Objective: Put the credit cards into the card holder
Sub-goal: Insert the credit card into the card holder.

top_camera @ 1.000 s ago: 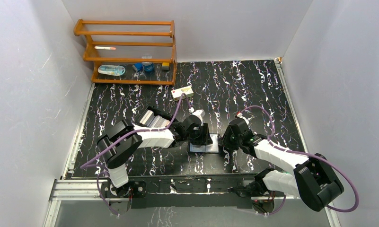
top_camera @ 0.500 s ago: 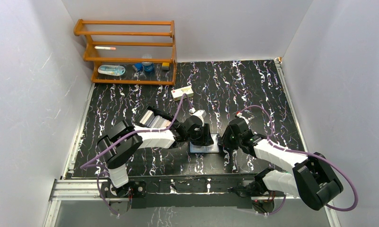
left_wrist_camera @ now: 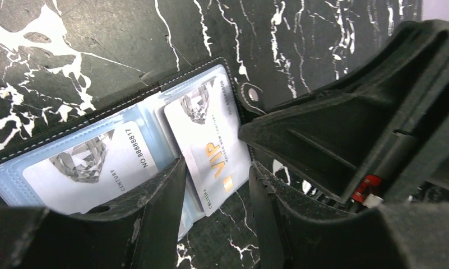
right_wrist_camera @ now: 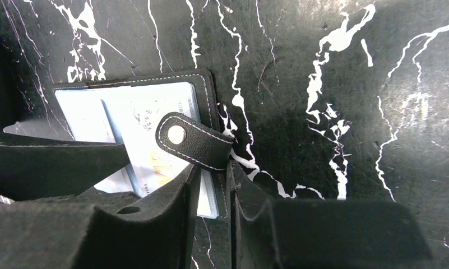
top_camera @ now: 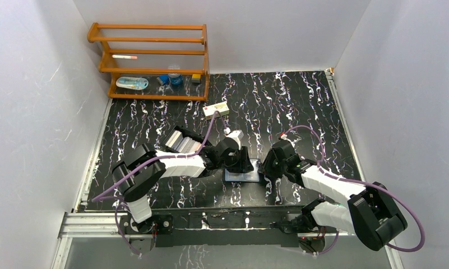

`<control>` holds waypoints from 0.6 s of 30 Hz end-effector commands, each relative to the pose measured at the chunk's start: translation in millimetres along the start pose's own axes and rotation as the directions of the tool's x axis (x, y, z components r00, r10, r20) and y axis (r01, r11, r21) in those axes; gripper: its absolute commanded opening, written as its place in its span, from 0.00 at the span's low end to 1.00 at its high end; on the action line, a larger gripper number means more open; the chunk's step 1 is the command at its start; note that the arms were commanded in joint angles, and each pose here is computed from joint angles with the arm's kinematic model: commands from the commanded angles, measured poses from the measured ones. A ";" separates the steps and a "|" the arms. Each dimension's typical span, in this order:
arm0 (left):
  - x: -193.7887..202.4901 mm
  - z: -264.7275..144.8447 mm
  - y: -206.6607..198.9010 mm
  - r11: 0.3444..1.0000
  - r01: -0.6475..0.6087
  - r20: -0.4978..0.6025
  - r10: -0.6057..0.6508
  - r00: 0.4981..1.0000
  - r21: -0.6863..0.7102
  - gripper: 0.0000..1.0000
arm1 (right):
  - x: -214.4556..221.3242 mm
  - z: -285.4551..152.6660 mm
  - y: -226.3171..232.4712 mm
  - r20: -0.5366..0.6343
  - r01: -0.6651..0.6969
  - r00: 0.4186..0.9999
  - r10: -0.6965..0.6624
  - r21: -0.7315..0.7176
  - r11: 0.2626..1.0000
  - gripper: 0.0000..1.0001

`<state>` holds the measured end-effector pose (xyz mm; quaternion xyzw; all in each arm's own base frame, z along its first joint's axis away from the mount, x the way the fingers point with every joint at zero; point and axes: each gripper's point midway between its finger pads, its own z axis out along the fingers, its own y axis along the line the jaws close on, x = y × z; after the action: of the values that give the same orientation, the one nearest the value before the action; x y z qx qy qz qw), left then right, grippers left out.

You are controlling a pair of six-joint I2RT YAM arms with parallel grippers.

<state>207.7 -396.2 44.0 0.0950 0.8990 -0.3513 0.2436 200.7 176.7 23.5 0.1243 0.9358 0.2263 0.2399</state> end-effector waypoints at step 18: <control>-22.0 -35.3 -63.3 0.969 0.001 0.078 -0.021 0.997 0.248 0.44 | 19.5 -2.9 6.4 -0.074 -0.013 0.997 0.007 -0.073 0.997 0.33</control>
<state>202.0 -407.0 79.4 0.0886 0.8689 -0.4162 0.2528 190.9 184.0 23.9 0.1164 0.9336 0.2546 0.2236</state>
